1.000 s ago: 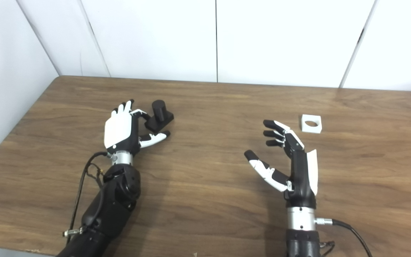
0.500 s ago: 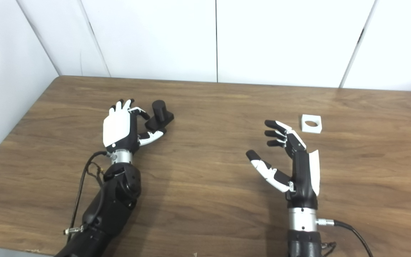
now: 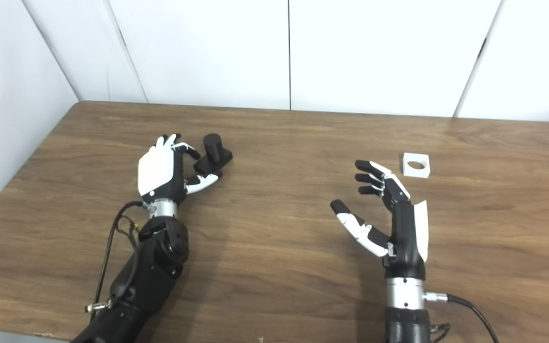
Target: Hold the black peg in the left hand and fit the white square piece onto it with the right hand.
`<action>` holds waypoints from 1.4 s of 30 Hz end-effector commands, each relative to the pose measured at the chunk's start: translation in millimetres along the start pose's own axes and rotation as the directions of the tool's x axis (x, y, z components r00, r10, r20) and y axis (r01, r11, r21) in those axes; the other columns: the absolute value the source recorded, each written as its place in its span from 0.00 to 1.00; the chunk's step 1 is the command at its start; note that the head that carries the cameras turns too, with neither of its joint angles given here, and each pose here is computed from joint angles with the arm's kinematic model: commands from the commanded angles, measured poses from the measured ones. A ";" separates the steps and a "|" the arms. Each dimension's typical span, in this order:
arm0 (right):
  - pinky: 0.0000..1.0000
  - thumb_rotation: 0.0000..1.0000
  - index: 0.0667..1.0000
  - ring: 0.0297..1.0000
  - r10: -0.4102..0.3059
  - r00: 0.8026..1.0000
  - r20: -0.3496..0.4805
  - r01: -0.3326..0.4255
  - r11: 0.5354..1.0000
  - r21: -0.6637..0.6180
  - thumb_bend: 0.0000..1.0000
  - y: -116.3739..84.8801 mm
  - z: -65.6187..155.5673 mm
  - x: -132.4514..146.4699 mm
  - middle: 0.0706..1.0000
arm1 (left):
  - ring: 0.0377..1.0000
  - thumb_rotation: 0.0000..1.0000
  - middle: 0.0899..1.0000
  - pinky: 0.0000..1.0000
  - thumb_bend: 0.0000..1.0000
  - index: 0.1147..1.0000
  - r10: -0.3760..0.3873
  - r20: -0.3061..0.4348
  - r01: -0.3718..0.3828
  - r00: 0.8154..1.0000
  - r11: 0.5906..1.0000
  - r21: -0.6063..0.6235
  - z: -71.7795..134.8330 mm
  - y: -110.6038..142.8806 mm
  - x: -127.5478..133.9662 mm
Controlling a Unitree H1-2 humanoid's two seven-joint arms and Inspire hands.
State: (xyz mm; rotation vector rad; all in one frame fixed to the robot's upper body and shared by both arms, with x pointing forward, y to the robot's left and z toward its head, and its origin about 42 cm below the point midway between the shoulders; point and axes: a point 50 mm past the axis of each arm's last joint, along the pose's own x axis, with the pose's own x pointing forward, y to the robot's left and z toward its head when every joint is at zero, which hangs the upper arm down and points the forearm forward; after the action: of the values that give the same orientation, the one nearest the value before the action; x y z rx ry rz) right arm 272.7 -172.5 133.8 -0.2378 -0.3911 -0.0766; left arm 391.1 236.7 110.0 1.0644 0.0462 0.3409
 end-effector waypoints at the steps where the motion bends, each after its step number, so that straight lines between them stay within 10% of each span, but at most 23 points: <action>1: 0.61 0.32 0.70 0.69 0.011 0.991 -0.130 -0.022 0.997 -0.078 0.58 -23.8 -31.7 -35.4 0.74 | 0.97 0.26 0.91 0.95 0.71 0.47 0.054 0.041 -0.054 0.998 0.999 -0.004 6.9 11.3 13.6; 4: 0.61 0.33 0.70 0.69 0.011 0.992 -0.129 -0.022 0.996 -0.082 0.57 -24.3 -32.0 -35.2 0.74 | 0.97 0.10 0.90 0.94 0.54 0.43 0.058 0.044 -0.058 0.997 0.998 -0.002 8.2 11.1 14.3; 20: 0.61 0.33 0.70 0.69 0.015 0.993 -0.114 -0.024 0.996 -0.081 0.56 -27.4 -31.6 -31.9 0.74 | 0.95 0.09 0.91 0.89 0.51 0.43 0.036 0.037 -0.037 0.999 0.999 0.028 7.0 6.2 17.3; 24: 0.61 0.32 0.70 0.70 0.012 0.994 -0.108 -0.021 0.996 -0.082 0.56 -27.7 -31.3 -30.7 0.74 | 0.96 0.32 0.92 0.89 0.77 0.57 0.030 0.032 -0.031 0.999 0.999 0.024 6.8 5.1 17.5; 32: 0.61 0.33 0.70 0.70 0.013 0.996 -0.089 -0.020 0.997 -0.070 0.55 -29.1 -32.0 -29.9 0.75 | 0.95 0.36 0.92 0.90 0.79 0.57 0.015 0.024 -0.016 1.000 1.000 0.027 4.7 2.7 17.5; 36: 0.61 0.35 0.71 0.70 0.014 0.996 -0.084 -0.020 0.997 -0.076 0.54 -29.7 -32.4 -30.6 0.75 | 0.95 0.26 0.90 0.93 0.79 0.53 -0.003 0.028 0.003 1.000 1.000 -0.019 4.3 1.0 16.3; 42: 0.62 0.38 0.71 0.70 0.014 0.997 -0.081 -0.020 0.997 -0.075 0.54 -30.2 -32.2 -30.8 0.75 | 0.93 0.07 0.86 0.93 0.53 0.42 -0.024 0.043 0.027 0.999 0.997 -0.076 4.1 -2.5 13.2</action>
State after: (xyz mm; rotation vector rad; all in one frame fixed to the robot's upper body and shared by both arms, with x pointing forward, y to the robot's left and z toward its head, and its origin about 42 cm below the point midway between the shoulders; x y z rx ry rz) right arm 271.8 -182.3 135.7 -0.2451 -0.4322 -0.0730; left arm 402.6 232.7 110.8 0.9859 0.0072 0.3055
